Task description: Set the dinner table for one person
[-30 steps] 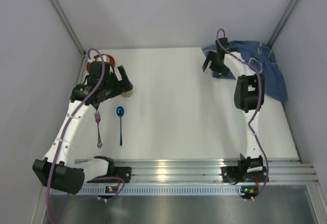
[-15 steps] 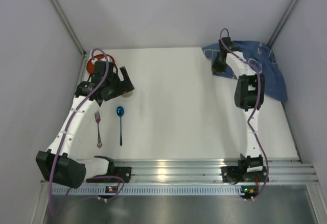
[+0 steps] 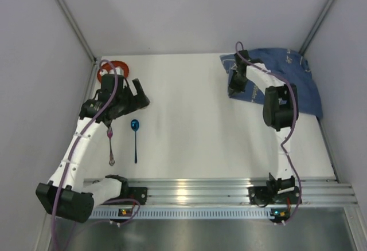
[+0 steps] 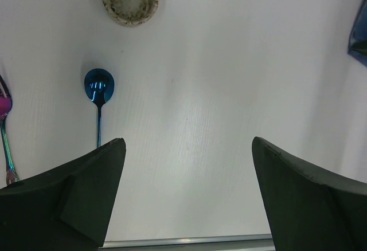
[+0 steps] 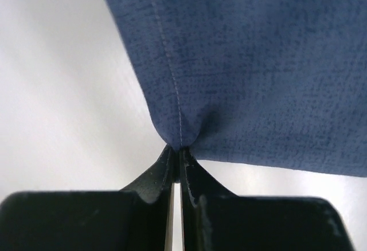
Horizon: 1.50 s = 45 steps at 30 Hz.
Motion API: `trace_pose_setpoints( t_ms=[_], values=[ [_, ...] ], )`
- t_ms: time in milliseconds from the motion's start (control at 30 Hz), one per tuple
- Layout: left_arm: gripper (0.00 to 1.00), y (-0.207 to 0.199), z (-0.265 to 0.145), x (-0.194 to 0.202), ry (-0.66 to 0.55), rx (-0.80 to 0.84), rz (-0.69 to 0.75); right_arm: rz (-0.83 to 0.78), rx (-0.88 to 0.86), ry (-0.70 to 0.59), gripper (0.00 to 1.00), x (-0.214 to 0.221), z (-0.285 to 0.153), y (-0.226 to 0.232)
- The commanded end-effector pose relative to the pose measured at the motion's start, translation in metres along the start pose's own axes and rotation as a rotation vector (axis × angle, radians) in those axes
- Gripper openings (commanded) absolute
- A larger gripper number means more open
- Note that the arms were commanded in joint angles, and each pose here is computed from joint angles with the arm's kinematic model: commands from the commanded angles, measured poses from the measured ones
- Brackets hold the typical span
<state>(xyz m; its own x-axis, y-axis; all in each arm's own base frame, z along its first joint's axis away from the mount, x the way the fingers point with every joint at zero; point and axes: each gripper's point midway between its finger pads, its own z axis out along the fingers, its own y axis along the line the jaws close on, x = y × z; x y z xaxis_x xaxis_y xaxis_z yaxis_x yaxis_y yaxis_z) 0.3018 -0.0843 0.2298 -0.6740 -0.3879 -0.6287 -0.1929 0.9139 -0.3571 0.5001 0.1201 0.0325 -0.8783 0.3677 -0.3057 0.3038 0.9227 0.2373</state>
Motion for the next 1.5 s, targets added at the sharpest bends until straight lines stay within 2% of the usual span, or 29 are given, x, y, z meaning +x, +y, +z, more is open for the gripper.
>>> trace_pose_setpoints(
  t_ms=[0,67,100,200,267,400,567,833,967,1067,1100,1200,1233,1267,1333,1467],
  values=[
    [0.97,-0.004,-0.022,-0.006,-0.071,0.056,0.013,-0.131,-0.17,0.01,0.0,0.053,-0.077,0.082],
    [0.97,-0.004,-0.033,-0.004,-0.084,0.075,0.011,-0.156,-0.178,0.046,0.0,0.087,-0.087,0.092],
    [0.97,-0.003,-0.036,-0.002,-0.084,0.077,0.008,-0.17,-0.207,0.033,0.0,0.097,-0.105,0.103],
    [0.97,-0.002,-0.051,0.002,-0.105,0.103,0.006,-0.229,-0.271,0.098,0.0,0.171,-0.125,0.134],
    [0.98,0.001,-0.063,0.006,-0.115,0.111,0.008,-0.22,-0.312,0.107,0.0,0.195,-0.139,0.147],
    [0.98,0.007,-0.082,0.015,-0.127,0.121,0.018,-0.265,-0.318,0.163,0.0,0.262,-0.142,0.162],
    [0.98,0.015,-0.108,0.025,-0.152,0.133,0.025,-0.311,-0.333,0.202,0.0,0.31,-0.136,0.18],
    [0.99,0.028,-0.137,0.035,-0.168,0.116,0.046,-0.376,-0.449,0.28,0.0,0.373,-0.143,0.245],
    [0.99,0.034,-0.146,0.04,-0.168,0.101,0.054,-0.39,-0.458,0.305,0.0,0.391,-0.147,0.25],
    [0.99,0.037,-0.151,0.042,-0.175,0.098,0.055,-0.374,-0.421,0.318,0.0,0.396,-0.145,0.233],
    [0.99,0.037,-0.152,0.042,-0.177,0.101,0.054,-0.374,-0.399,0.326,0.04,0.398,-0.14,0.224],
    [0.99,0.036,-0.152,0.045,-0.175,0.113,0.043,-0.392,-0.389,0.326,0.3,0.401,-0.144,0.213],
    [0.99,0.036,-0.149,0.048,-0.163,0.115,0.035,-0.395,-0.395,0.321,0.56,0.4,-0.149,0.212],
    [0.99,0.036,-0.146,0.048,-0.16,0.117,0.031,-0.401,-0.397,0.317,0.64,0.4,-0.151,0.21],
    [0.99,0.034,-0.14,0.049,-0.156,0.121,0.021,-0.424,-0.415,0.299,0.78,0.395,-0.163,0.21],
    [0.99,0.029,-0.125,0.038,-0.169,0.116,0.002,-0.511,-0.428,0.213,0.8,0.369,-0.191,0.207]
  ],
)
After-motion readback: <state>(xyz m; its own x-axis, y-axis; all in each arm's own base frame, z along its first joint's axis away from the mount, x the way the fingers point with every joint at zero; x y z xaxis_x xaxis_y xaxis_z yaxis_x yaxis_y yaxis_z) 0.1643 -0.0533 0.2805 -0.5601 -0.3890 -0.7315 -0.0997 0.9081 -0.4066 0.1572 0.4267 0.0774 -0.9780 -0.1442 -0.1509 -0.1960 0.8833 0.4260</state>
